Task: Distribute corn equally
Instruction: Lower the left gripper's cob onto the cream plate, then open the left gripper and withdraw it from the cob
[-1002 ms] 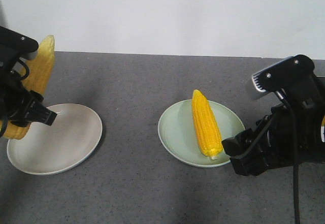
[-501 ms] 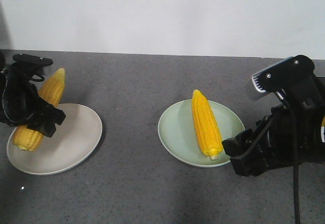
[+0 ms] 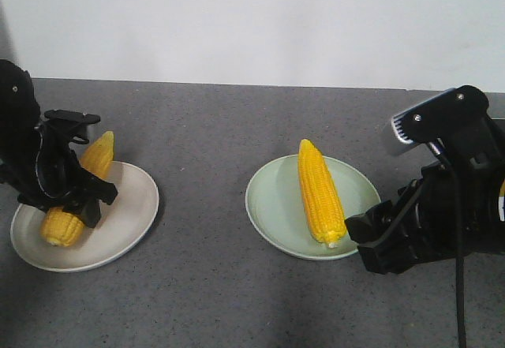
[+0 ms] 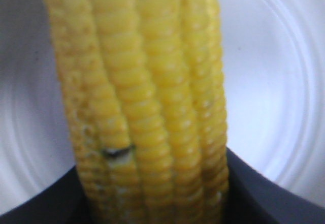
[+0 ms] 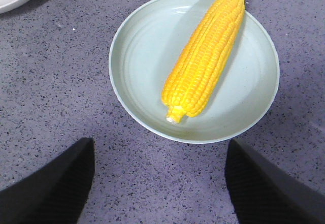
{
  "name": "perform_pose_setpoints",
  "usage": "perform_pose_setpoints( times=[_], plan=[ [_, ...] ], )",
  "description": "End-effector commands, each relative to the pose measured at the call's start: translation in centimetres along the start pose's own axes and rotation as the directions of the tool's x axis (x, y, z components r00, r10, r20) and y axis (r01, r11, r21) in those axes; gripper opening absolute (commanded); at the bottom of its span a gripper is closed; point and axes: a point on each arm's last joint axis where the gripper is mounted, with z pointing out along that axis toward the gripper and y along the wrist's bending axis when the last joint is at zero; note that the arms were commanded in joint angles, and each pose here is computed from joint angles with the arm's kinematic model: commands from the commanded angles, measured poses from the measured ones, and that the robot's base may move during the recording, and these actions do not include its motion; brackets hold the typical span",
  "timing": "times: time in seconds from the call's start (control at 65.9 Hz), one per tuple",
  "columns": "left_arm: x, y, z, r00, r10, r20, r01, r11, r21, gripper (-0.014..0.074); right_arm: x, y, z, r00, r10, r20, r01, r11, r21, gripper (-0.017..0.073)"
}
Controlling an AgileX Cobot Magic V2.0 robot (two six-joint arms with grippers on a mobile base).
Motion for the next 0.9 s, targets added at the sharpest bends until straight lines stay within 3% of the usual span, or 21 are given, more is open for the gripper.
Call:
perform_pose_setpoints(
  times=[0.0,0.334,0.547,0.698,0.881],
  plan=[
    [-0.6,-0.2,-1.8,0.996,-0.012,0.089,0.012,1.0,0.007,0.0328,-1.0,0.0,-1.1,0.995,-0.009,0.095,0.008,1.0,0.004,0.0525],
    [-0.7,-0.2,-1.6,0.996,-0.011,0.091,0.01,1.0,0.009,0.0531,-0.9,0.0,-1.1,0.997,-0.009,0.083,0.008,1.0,0.004,0.0525],
    [-0.1,-0.7,-3.4,0.992,0.008,0.127,-0.009,1.0,0.006,0.0555,-0.9,0.0,-1.1,0.997,-0.008,0.081,0.008,1.0,0.004,0.0525],
    [1.0,-1.8,-6.4,0.975,0.039,0.217,-0.04,0.999,-0.003,0.0554,-0.9,0.0,-1.1,0.997,-0.008,0.081,0.008,1.0,0.004,0.0525],
    [3.6,-4.6,-8.2,0.94,0.119,0.319,-0.121,0.993,-0.013,0.0554,-0.9,0.0,-1.1,0.997,-0.008,0.081,0.008,1.0,0.004,0.0525]
  ],
)
